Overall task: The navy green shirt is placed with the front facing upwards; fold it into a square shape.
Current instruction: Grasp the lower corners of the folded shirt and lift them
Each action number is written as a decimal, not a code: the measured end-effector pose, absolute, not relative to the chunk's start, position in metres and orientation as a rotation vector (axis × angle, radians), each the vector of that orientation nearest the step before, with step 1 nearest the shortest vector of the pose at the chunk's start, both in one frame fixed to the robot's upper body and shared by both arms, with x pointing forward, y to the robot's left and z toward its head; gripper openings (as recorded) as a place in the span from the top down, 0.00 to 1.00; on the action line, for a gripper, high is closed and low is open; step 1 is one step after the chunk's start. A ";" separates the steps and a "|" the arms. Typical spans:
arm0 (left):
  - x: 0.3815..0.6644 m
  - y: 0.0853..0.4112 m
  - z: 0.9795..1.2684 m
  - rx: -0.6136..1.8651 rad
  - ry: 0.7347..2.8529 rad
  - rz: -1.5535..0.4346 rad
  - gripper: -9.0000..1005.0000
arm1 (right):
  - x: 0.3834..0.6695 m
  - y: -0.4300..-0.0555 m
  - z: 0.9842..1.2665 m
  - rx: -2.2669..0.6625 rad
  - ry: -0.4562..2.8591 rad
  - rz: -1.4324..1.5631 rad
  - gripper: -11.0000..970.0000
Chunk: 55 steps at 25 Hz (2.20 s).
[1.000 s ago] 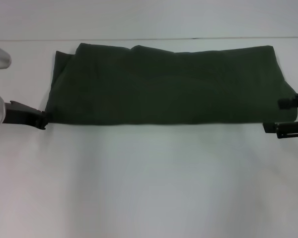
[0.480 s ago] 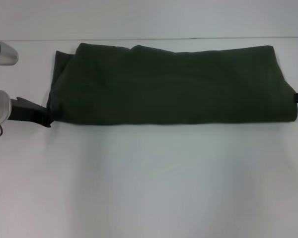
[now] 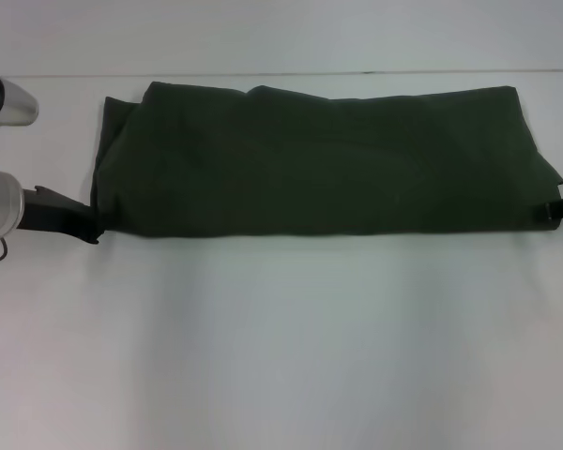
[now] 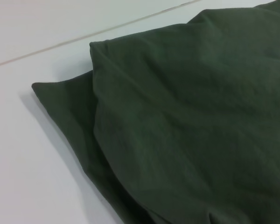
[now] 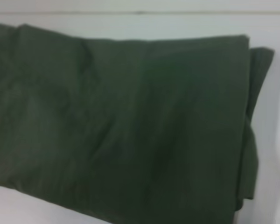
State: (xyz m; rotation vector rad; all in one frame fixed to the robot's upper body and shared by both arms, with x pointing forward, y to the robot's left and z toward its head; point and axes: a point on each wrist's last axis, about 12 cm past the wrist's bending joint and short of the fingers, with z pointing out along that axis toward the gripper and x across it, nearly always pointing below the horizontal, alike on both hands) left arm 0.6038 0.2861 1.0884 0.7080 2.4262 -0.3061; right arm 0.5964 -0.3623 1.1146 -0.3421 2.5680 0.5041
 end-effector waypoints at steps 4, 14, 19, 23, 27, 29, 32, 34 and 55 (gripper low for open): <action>0.603 0.287 1.088 0.710 2.428 -0.308 0.98 | 0.598 -0.356 1.109 -0.358 2.569 0.485 0.07; 0.602 0.286 1.086 0.711 2.431 -0.312 0.98 | 0.595 -0.348 1.096 -0.383 2.581 0.473 0.08; 0.601 0.286 1.086 0.711 2.432 -0.314 0.98 | 0.594 -0.348 1.091 -0.394 2.586 0.444 0.27; 0.602 0.285 1.086 0.713 2.430 -0.315 0.98 | 0.593 -0.350 1.089 -0.401 2.586 0.425 0.45; 0.603 0.284 1.086 0.715 2.428 -0.315 0.98 | 0.594 -0.351 1.091 -0.415 2.575 0.404 0.59; 0.603 0.284 1.086 0.716 2.428 -0.315 0.98 | 0.595 -0.351 1.093 -0.424 2.570 0.395 0.63; 0.603 0.284 1.086 0.716 2.428 -0.315 0.98 | 0.597 -0.349 1.096 -0.443 2.564 0.367 0.69; 0.603 0.284 1.086 0.716 2.428 -0.315 0.98 | 0.598 -0.348 1.097 -0.451 2.563 0.340 0.73; 0.587 0.296 1.098 0.705 2.518 -0.351 0.98 | 0.581 -0.334 1.112 -0.519 2.616 0.365 0.95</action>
